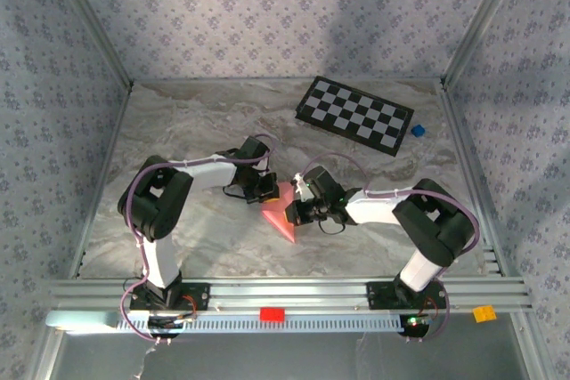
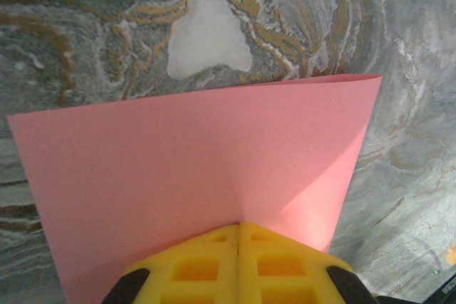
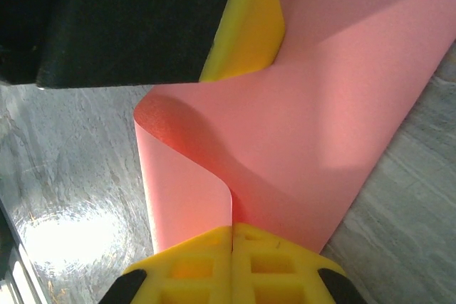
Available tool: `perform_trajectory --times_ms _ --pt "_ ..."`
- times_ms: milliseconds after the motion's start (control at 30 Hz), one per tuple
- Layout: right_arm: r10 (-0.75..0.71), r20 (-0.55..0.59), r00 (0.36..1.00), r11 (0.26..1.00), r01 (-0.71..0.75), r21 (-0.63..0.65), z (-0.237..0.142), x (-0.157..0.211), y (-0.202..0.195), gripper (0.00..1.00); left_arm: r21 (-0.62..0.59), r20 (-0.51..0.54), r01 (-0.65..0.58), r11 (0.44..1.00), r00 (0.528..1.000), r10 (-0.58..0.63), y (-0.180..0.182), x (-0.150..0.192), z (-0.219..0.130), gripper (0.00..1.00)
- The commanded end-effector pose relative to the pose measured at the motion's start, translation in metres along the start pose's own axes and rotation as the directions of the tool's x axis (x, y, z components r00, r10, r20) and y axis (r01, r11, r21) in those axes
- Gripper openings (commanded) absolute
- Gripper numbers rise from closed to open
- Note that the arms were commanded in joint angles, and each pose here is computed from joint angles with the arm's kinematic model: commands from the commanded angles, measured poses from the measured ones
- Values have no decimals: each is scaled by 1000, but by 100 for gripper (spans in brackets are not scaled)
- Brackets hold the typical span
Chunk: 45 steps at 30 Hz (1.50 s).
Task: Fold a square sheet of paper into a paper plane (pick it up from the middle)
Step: Third fold the triangle at the center of the table.
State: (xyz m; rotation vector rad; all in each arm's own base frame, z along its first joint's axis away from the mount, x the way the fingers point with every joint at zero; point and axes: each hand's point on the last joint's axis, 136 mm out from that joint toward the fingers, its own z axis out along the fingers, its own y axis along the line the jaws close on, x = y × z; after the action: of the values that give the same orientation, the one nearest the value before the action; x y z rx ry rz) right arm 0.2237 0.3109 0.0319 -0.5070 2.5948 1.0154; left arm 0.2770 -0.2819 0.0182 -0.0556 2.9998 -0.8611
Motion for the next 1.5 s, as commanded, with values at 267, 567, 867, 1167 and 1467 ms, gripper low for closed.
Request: perform_trajectory --times_ms 267,567,867,1167,1467 --pt "8 -13 1000 999 -7 39 3 1 -8 0 -93 -38 28 995 999 -31 24 16 10 6" --pt "18 -24 1000 999 -17 43 9 3 -10 0 -96 -42 28 995 999 -32 25 17 11 6" --pt "18 -35 999 997 -15 72 10 6 -14 0 -90 -31 29 996 999 -32 23 14 10 5" --pt "6 -59 998 996 -1 94 13 12 -16 0 -54 24 4 999 1000 -2 5 2 -6 10" --pt "6 -65 998 995 1 100 15 14 -17 0 -46 152 -33 998 988 39 -19 -19 -50 24"
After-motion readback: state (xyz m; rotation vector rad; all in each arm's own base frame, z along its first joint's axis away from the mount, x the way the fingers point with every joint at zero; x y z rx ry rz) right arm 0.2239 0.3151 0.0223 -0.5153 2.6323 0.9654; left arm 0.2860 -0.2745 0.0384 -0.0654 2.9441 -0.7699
